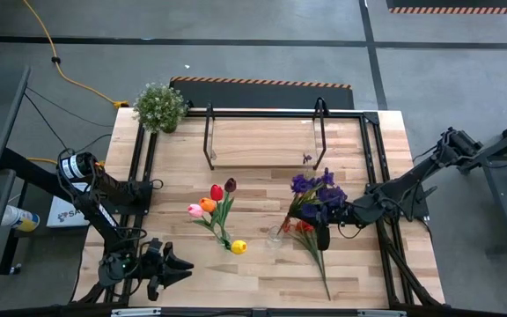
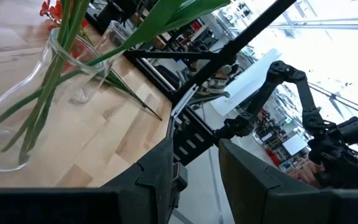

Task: Pick and place flowers into a vace then onto a shelf
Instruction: Put the violet flower into the right transparent vase

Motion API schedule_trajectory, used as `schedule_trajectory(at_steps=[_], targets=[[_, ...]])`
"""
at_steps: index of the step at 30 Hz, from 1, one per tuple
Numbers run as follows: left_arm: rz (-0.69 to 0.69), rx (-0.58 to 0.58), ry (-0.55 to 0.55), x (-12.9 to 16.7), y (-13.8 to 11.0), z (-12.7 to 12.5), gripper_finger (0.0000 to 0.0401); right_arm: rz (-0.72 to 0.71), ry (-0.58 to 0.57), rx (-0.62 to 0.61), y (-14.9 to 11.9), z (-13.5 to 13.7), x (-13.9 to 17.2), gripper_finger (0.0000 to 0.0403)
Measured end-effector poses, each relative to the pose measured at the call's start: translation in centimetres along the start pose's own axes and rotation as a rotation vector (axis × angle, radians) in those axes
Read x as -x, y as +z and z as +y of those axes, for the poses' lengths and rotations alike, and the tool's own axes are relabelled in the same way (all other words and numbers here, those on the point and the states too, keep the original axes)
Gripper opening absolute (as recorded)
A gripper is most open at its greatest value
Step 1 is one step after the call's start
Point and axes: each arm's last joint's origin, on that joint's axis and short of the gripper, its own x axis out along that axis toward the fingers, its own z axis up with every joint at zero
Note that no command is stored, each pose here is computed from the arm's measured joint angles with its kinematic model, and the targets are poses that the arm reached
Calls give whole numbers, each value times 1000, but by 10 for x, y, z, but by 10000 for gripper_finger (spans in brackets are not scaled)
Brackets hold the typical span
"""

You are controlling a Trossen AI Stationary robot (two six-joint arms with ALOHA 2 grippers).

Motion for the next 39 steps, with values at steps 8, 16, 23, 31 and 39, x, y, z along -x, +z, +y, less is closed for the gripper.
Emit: schedule_trajectory(at_steps=[8, 16, 23, 31, 39], targets=[[-2, 1, 1, 0, 0, 0, 163, 46, -45, 50, -6, -8, -8, 1], [-2, 1, 1, 0, 0, 0, 163, 88, -45, 72, -9, -12, -9, 2], [-35, -22, 35, 0, 0, 2, 163, 110, -41, 82, -11, -12, -8, 3], [-51, -27, 49, 0, 0, 3, 163, 117, -39, 85, -12, -12, -8, 4], [-51, -27, 49, 0, 0, 3, 163, 147, -10, 92, -14, -12, -8, 26]])
